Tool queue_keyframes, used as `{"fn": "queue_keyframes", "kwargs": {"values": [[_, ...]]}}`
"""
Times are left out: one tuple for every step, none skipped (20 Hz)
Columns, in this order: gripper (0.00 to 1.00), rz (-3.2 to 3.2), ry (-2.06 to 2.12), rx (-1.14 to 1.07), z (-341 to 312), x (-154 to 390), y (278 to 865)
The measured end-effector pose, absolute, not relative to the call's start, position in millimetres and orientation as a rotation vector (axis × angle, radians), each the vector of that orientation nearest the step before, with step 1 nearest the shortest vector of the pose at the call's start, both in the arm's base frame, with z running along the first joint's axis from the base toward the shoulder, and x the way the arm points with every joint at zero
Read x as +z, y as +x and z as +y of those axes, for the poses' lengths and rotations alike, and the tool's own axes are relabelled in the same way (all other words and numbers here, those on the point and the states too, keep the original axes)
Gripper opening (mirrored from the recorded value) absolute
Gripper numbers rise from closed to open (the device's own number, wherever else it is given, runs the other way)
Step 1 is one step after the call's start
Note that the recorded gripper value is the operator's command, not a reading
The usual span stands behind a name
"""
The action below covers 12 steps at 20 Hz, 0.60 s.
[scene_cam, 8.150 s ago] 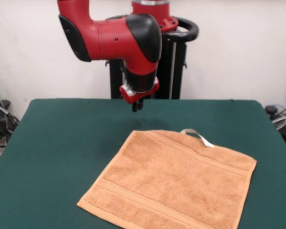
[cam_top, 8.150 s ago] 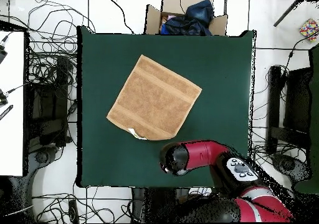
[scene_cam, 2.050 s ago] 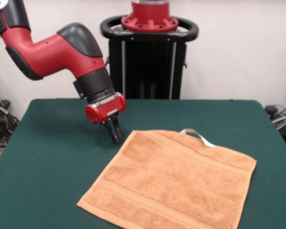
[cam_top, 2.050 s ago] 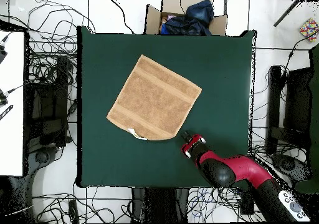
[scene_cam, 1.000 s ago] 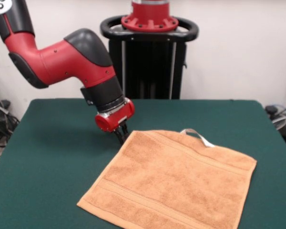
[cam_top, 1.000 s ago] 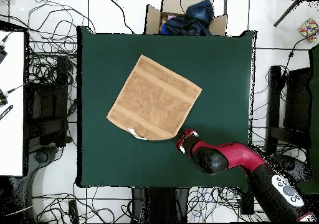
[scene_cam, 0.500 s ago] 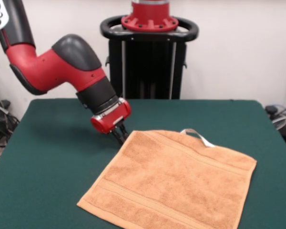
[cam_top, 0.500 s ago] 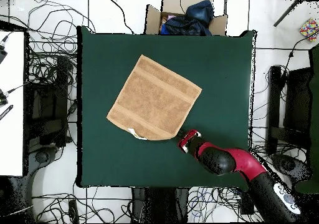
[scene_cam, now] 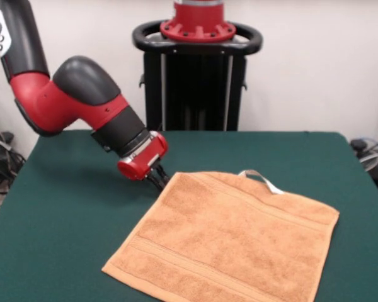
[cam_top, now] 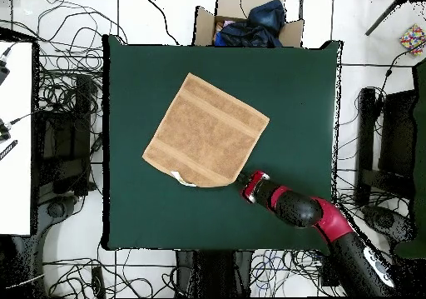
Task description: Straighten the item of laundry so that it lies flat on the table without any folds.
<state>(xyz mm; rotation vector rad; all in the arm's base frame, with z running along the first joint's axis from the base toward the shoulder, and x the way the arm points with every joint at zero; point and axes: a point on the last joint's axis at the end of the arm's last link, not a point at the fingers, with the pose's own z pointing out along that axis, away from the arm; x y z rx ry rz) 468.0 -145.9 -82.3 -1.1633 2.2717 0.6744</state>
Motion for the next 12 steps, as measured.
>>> {"fn": "queue_keyframes", "kwargs": {"values": [[0.00, 2.250, -1.200, 0.692, -147.8, -82.9, 470.0], [0.00, 2.242, -1.214, 0.700, -148.5, -83.1, 470.7], [0.00, 2.230, -1.233, 0.710, -149.3, -83.4, 472.0], [0.00, 2.214, -1.257, 0.722, -150.0, -83.8, 473.6], [0.00, 2.198, -1.282, 0.734, -151.2, -84.5, 475.4], [0.00, 2.194, -1.289, 0.740, -151.5, -84.6, 476.1], [0.00, 2.188, -1.297, 0.746, -152.0, -84.9, 477.1], [0.00, 2.178, -1.312, 0.762, -152.3, -85.0, 478.7], [0.00, 2.178, -1.314, 0.766, -152.3, -85.1, 479.3], [0.00, 2.178, -1.316, 0.770, -152.4, -85.2, 479.9], [0.00, 2.179, -1.316, 0.775, -152.3, -85.5, 480.8], [0.00, 2.181, -1.315, 0.786, -152.5, -86.2, 482.1]]}}
